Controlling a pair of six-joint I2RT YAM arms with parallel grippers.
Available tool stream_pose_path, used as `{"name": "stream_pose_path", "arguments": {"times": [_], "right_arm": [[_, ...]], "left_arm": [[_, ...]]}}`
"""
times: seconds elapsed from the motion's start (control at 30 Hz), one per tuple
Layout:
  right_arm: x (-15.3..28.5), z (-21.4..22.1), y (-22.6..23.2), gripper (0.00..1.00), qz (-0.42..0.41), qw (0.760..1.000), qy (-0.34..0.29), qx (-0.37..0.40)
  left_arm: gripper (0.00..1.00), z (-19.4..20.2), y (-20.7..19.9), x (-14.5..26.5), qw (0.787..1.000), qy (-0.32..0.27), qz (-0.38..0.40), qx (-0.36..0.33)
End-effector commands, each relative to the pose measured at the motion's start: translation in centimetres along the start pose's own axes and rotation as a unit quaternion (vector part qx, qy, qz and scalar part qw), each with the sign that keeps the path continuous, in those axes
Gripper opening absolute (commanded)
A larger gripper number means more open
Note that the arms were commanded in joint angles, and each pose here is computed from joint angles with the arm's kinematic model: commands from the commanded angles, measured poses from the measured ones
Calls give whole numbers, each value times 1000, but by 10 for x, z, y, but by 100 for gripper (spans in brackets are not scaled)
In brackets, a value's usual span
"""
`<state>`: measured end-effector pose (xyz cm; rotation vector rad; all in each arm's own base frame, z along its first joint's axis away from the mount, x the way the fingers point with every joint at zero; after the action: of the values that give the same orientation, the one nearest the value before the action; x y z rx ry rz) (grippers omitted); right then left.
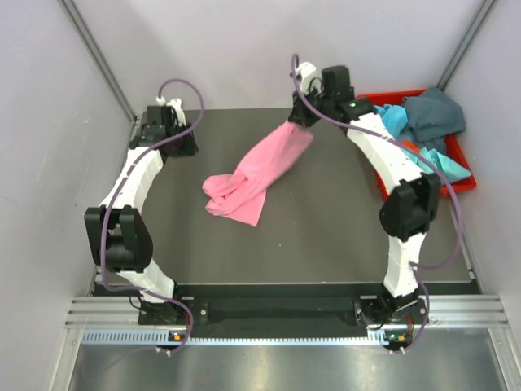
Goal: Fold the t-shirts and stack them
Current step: Flatten the tshirt out
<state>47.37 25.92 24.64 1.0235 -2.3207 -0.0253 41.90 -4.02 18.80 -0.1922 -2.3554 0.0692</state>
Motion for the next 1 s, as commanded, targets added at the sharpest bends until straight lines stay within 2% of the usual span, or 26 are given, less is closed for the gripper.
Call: {"name": "stream_pose_path", "arguments": {"times": [0.0, 0.1, 0.2, 0.3, 0.37, 0.5, 0.7, 0.8, 0.87, 0.9, 0.93, 0.97], "right_arm": [[88, -88, 28, 0, 34, 987, -126, 90], [127, -109, 46, 0, 38, 979, -165, 108], [160, -115, 72, 0, 28, 974, -188, 125], [173, -83, 93, 0, 11, 977, -156, 147], [173, -39, 93, 0, 8, 984, -112, 136], [181, 11, 93, 0, 11, 991, -78, 110], [193, 33, 83, 0, 45, 991, -59, 112], [195, 30, 76, 0, 57, 991, -61, 108], [194, 29, 72, 0, 62, 991, -58, 105], [193, 29, 71, 0, 64, 991, -56, 105], [193, 29, 69, 0, 66, 991, -55, 105], [191, 30, 67, 0, 69, 991, -50, 106]], "left_arm": [[36, -75, -8, 58, 992, -116, 7, -41], [42, -102, -13, 83, 985, -162, 12, -49], [51, -101, -19, 95, 985, -169, 26, -37], [54, -71, -28, 84, 989, -135, 56, -15], [55, -45, -31, 71, 992, -100, 71, 4], [59, -8, -49, 47, 988, -42, 138, 47], [58, 46, -60, -12, 974, 75, 186, 108], [59, 51, -65, -37, 963, 97, 213, 132], [60, 36, -67, -53, 960, 94, 227, 132], [60, 45, -66, -61, 958, 109, 228, 137], [60, 31, -67, -65, 958, 99, 234, 134], [60, 35, -68, -78, 953, 112, 242, 139]]}}
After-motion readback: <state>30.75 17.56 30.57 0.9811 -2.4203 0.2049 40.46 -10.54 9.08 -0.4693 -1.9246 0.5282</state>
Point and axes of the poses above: each gripper's point midway between its finger pads, its own x axis back along the fingers, its own y axis along the line the jaws close on, z = x × y, the point moved 3 cm from there along x, back along the fingers, and after that the axes turned 9 degrees about -x, right-handed, at the moved point
